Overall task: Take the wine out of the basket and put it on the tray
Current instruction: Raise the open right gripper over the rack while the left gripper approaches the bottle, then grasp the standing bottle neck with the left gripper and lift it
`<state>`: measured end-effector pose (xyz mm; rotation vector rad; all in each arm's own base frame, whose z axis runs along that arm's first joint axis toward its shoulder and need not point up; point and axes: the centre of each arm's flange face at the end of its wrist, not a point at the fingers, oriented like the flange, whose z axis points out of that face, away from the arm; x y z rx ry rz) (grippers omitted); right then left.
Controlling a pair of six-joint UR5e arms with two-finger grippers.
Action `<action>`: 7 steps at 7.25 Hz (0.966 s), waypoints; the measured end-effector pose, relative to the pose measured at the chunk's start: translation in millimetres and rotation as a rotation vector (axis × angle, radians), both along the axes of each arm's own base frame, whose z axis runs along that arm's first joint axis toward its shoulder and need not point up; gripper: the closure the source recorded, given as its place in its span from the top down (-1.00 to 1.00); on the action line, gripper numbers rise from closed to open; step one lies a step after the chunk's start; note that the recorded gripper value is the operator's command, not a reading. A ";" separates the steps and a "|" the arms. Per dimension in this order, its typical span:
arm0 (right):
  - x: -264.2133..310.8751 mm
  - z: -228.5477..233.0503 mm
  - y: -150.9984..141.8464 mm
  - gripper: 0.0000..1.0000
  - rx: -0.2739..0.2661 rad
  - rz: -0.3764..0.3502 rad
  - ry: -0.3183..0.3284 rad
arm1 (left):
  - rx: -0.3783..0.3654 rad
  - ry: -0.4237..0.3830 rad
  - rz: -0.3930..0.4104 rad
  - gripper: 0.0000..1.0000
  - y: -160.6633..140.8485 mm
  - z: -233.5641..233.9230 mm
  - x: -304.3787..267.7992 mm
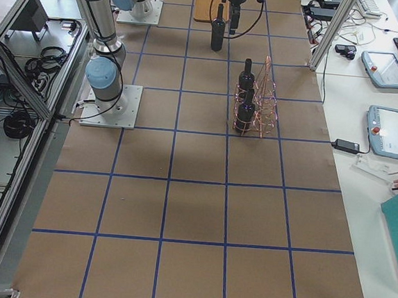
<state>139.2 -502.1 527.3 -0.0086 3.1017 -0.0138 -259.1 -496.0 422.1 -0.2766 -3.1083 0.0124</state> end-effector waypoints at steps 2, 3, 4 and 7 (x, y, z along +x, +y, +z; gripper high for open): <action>-7.4 -2.2 8.9 1.00 0.002 0.006 0.007 | 0.011 0.000 -0.014 0.88 2.3 -37.4 -5.7; -14.7 -0.6 8.6 1.00 -0.002 0.001 0.019 | 0.013 0.001 -0.019 0.74 4.4 -46.2 -6.4; -19.7 1.4 8.2 1.00 -0.006 -0.004 0.034 | 0.013 0.002 -0.024 0.40 5.6 -49.1 -7.0; -22.6 3.5 8.9 1.00 -0.010 -0.008 0.045 | 0.022 0.012 -0.020 -0.74 8.8 -49.6 -10.4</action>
